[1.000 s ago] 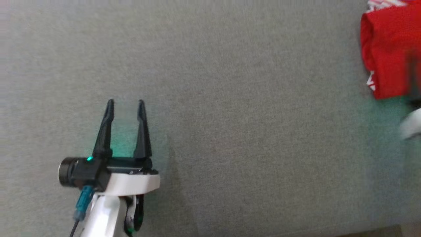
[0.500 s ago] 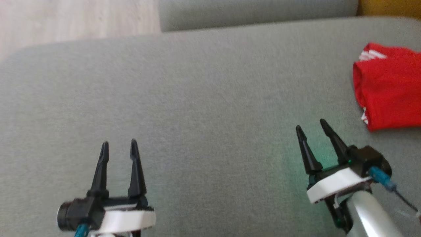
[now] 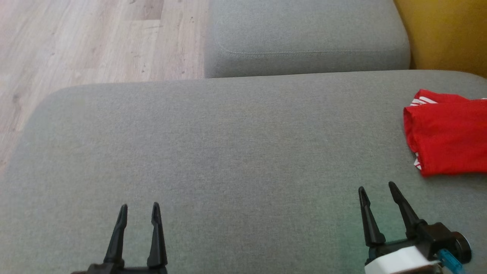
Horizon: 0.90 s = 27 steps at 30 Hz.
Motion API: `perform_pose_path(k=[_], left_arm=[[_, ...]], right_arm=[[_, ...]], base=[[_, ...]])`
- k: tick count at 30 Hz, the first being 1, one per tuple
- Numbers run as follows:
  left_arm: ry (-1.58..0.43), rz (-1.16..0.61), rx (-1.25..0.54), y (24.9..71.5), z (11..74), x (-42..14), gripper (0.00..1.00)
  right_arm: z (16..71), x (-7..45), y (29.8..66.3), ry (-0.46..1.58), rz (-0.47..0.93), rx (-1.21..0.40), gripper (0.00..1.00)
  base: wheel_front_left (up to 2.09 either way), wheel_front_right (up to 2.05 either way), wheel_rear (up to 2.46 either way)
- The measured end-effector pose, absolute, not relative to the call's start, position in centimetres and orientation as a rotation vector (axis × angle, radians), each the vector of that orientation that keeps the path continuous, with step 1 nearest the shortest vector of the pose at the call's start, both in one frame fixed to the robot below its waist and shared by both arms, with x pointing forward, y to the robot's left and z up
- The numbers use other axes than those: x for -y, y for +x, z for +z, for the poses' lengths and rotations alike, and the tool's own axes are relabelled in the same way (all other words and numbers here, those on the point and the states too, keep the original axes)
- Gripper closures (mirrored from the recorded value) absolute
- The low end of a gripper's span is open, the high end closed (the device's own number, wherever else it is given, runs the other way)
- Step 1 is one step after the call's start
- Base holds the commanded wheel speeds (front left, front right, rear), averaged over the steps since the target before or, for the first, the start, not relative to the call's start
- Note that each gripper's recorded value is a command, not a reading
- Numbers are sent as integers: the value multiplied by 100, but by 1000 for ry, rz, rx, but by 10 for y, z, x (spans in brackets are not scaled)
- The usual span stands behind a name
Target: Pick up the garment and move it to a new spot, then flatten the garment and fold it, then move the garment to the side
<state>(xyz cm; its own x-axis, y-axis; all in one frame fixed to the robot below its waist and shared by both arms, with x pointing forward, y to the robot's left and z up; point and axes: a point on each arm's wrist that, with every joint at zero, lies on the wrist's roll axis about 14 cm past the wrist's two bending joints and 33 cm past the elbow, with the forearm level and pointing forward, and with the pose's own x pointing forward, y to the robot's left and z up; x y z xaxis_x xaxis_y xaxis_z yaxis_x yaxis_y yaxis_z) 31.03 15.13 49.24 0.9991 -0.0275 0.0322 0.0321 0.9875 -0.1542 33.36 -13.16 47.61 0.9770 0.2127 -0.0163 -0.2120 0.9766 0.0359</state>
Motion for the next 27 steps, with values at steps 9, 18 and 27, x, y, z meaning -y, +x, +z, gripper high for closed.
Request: perform_pose_path(k=[9,18,27], left_arm=[[-142,-40,12,309,487,-149,0],[-118,-59,1,310,483,-144,100],[-155,-39,-111,297,451,-146,100]], right_arm=[[481,138,331,44,190,-4,0],[481,140,329,72,181,-2,100],[446,144,313,118,157,-122,100]], base=[[0,0,0],[0,0,0],[0,0,0]])
